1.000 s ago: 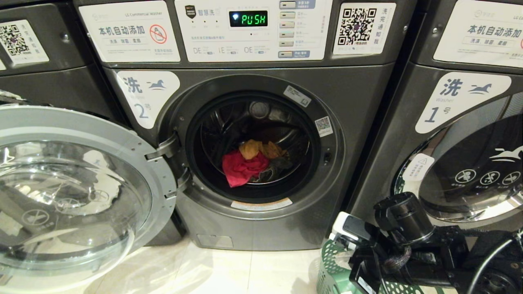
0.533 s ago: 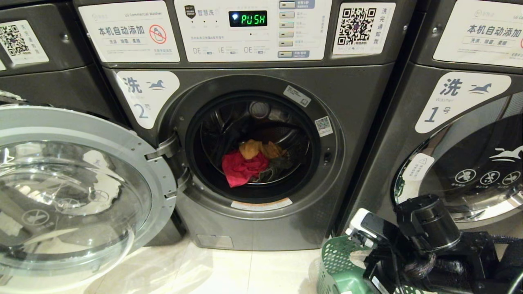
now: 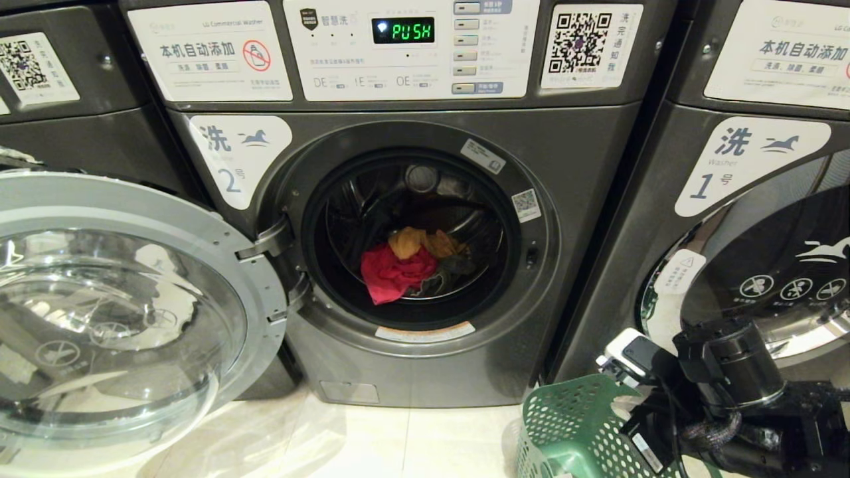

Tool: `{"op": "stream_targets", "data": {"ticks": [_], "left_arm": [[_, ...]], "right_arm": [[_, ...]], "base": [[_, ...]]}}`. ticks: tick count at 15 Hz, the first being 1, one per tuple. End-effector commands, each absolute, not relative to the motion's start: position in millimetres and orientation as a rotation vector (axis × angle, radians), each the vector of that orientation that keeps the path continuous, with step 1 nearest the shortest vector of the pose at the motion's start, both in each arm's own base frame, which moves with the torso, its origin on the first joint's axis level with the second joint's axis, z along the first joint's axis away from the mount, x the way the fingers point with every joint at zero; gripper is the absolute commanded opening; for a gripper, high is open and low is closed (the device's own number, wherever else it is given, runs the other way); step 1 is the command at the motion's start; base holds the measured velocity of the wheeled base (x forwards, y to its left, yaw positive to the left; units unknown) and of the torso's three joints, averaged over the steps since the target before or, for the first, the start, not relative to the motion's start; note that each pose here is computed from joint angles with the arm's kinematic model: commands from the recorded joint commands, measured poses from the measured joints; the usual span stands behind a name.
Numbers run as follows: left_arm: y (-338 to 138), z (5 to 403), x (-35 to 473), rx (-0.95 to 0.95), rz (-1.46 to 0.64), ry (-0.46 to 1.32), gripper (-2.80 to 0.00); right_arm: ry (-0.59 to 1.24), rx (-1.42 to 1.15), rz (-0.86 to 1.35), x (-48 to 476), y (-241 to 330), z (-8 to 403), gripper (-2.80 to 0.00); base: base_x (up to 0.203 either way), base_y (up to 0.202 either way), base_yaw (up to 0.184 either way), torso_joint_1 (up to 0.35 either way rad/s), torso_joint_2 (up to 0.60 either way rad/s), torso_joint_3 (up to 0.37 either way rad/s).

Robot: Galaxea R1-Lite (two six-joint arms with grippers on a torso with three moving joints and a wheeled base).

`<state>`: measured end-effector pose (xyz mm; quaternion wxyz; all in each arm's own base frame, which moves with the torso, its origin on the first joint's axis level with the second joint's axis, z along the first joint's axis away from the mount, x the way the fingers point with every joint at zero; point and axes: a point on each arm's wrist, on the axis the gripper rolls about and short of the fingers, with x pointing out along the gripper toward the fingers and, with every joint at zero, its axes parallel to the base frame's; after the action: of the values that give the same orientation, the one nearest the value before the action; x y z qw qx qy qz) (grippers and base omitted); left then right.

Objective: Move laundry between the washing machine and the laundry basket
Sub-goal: Pick a cloth and place it into the basket

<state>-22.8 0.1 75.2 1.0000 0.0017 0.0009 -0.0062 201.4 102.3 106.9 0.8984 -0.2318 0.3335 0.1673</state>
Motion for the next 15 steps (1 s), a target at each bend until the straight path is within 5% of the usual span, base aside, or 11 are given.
{"op": "stream_targets", "data": {"ticks": [1,9,15], "left_arm": [[0.1,75.2,-22.8,0.006,-0.012,0.003,-2.8],[0.1,75.2,-22.8,0.006,-0.012,0.003,-2.8],[0.1,75.3,-22.8,0.006,-0.012,0.001,-2.8]], "right_arm": [[0.694,-0.484,0.338,197.2,99.2,105.9,-2.8],[0.709,-0.483,0.315,191.9,92.0,103.3,-2.8],[0.708,-0.482,0.31,193.1,91.2,103.7,-2.8]], "base": [[0.0,0.0,0.0,0.0,0.0,0.0],[0.0,0.008,-0.001,0.0,0.0,0.0],[0.0,0.176,-0.003,0.001,0.0,0.005]]}}
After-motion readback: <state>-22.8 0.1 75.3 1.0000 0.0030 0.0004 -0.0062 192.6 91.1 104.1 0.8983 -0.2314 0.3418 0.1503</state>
